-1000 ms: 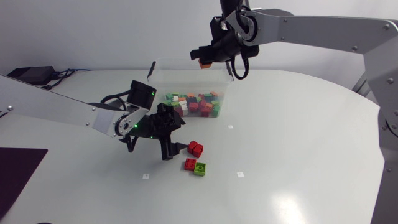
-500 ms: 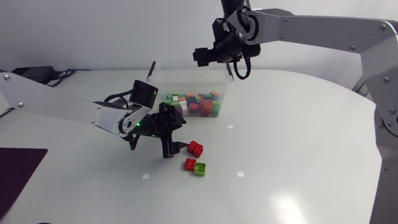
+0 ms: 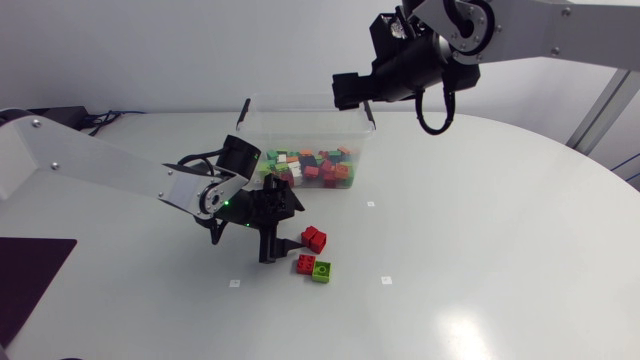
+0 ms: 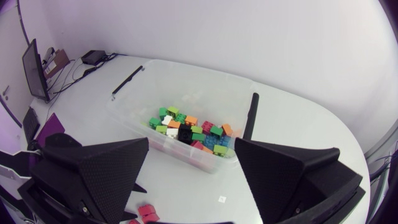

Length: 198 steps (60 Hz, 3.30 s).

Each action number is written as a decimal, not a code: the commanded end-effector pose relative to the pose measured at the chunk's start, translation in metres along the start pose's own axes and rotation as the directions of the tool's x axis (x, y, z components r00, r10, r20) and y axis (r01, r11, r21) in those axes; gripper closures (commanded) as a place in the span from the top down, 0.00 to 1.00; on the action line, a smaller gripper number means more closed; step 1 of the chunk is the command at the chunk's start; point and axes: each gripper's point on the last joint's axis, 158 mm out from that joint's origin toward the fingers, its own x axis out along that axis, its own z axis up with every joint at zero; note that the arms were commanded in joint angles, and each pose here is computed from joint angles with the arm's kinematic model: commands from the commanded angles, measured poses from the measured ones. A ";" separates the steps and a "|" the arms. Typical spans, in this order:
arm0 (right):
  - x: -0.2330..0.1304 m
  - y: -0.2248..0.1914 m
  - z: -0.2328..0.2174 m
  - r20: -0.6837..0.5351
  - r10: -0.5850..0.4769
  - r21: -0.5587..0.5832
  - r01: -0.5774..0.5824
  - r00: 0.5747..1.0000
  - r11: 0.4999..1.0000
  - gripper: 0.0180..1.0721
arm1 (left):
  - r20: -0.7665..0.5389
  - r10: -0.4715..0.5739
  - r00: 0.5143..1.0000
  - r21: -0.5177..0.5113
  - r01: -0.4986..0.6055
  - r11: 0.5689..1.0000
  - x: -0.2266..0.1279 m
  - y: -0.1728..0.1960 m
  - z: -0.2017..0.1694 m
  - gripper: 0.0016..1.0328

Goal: Place the duplo bricks in the container

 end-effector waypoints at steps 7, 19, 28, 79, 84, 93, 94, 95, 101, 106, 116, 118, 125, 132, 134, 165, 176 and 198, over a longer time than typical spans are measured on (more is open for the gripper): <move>-0.014 0.007 -0.029 -0.036 0.025 -0.023 -0.026 0.999 0.999 0.95 | -0.002 -0.075 0.997 0.116 0.074 0.990 0.009 -0.007 0.011 0.93; -0.028 0.008 -0.053 -0.049 0.035 -0.040 -0.036 0.998 0.999 0.95 | -0.065 -0.174 0.983 0.194 0.183 0.964 0.010 -0.017 0.016 0.93; -0.034 0.008 -0.069 -0.069 0.049 -0.045 -0.052 0.996 0.998 0.95 | -0.132 -0.218 0.967 0.254 0.246 0.935 0.009 -0.018 0.013 0.93; -0.048 0.011 -0.102 -0.084 0.081 -0.055 -0.085 0.993 0.995 0.95 | -0.305 -0.396 0.866 0.278 0.479 0.832 0.019 -0.019 -0.001 0.58; -0.049 0.011 -0.102 -0.083 0.082 -0.055 -0.086 0.993 0.995 0.95 | -0.308 -0.401 0.863 0.276 0.484 0.830 0.021 -0.020 -0.002 0.52; -0.049 0.013 -0.109 -0.094 0.084 -0.056 -0.090 0.992 0.994 0.95 | -0.312 -0.408 0.858 0.276 0.493 0.825 0.022 -0.023 -0.005 0.26; -0.049 0.013 -0.109 -0.095 0.084 -0.056 -0.090 0.992 0.994 0.95 | -0.312 -0.407 0.859 0.276 0.491 0.826 0.022 -0.022 -0.004 0.25; -0.049 0.014 -0.112 -0.100 0.088 -0.057 -0.094 0.991 0.994 0.95 | -0.311 -0.408 0.858 0.275 0.492 0.826 0.022 -0.023 -0.004 0.24; -0.052 0.022 -0.122 -0.114 0.115 -0.070 -0.123 0.987 0.990 0.95 | -0.312 -0.414 0.855 0.266 0.497 0.826 0.021 -0.026 -0.006 0.24; -0.056 0.029 -0.127 -0.116 0.142 -0.099 -0.154 0.983 0.983 0.95 | -0.314 -0.418 0.853 0.254 0.499 0.829 0.015 -0.028 -0.007 0.24; -0.054 0.049 -0.148 -0.165 0.216 -0.190 -0.246 0.962 0.950 0.95 | -0.287 -0.397 0.872 0.220 0.464 0.858 -0.001 -0.024 -0.009 0.24; -0.052 0.054 -0.153 -0.177 0.235 -0.207 -0.269 0.956 0.940 0.95 | -0.274 -0.384 0.882 0.208 0.445 0.871 -0.005 -0.022 -0.010 0.24; -0.042 0.063 -0.167 -0.211 0.278 -0.255 -0.328 0.937 0.910 0.95 | -0.236 -0.351 0.906 0.156 0.392 0.906 -0.021 -0.012 -0.009 0.24; -0.029 0.067 -0.180 -0.251 0.298 -0.314 -0.369 0.921 0.875 0.95 | -0.187 -0.297 0.937 0.110 0.320 0.941 -0.038 -0.005 -0.001 0.24; -0.026 0.070 -0.183 -0.260 0.318 -0.328 -0.393 0.912 0.859 0.95 | -0.171 -0.280 0.945 0.091 0.298 0.950 -0.042 -0.004 0.002 0.24; 0.028 0.079 -0.203 -0.397 0.288 -0.621 -0.486 0.871 0.615 0.95 | -0.041 0.089 0.995 -0.129 -0.094 0.987 -0.087 0.039 0.032 0.24; 0.041 0.085 -0.214 -0.470 0.307 -0.628 -0.558 0.828 0.543 0.95 | -0.014 0.197 0.980 -0.202 -0.196 0.960 -0.098 0.063 0.035 0.24; 0.058 0.093 -0.238 -0.567 0.276 -0.654 -0.628 0.776 0.421 0.95 | 0.044 0.415 0.909 -0.334 -0.378 0.864 -0.130 0.119 0.043 0.24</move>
